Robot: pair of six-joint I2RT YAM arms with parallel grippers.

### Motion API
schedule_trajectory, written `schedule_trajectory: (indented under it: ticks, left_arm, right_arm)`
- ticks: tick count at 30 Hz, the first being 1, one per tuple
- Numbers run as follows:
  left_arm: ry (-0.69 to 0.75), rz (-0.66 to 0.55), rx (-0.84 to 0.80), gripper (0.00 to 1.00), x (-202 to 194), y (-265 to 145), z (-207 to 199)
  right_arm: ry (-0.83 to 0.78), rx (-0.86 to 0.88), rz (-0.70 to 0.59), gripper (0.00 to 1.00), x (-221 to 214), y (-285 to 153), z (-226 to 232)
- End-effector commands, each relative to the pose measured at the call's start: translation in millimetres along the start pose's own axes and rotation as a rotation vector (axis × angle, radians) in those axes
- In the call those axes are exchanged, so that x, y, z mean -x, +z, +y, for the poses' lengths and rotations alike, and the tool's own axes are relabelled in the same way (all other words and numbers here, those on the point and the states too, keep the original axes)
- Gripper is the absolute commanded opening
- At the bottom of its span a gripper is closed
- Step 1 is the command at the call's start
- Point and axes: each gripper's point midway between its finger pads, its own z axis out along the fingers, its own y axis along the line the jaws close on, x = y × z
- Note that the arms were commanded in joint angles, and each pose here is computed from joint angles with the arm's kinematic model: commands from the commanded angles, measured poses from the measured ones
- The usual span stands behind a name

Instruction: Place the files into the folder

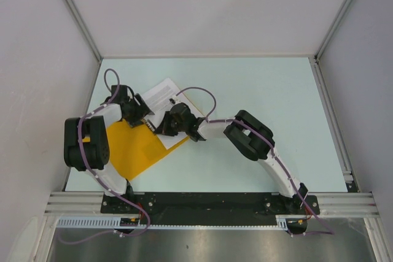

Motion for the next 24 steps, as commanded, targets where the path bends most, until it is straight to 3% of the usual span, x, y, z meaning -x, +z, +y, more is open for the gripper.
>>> schedule_trajectory:
  ticks: [1,6,12,19,24]
  left_arm:
    - [-0.037,0.172,0.09,0.73,-54,14,30]
    - [-0.02,0.171,0.09,0.73,-55,12,28]
    - [0.04,0.154,0.072,0.74,-51,9,16]
    - [0.089,0.204,0.023,0.76,-65,14,-7]
    - [0.107,0.23,-0.007,0.76,-77,18,-21]
  right_arm:
    - [0.038,-0.049,0.202,0.0,-48,-20,-27]
    - [0.105,0.052,0.217,0.0,-44,-18,-7]
    - [0.097,0.043,0.213,0.03,-40,-21,-7]
    - [0.048,0.026,0.192,0.29,-22,-31,-10]
    - [-0.011,-0.002,0.168,0.39,-6,-46,-7]
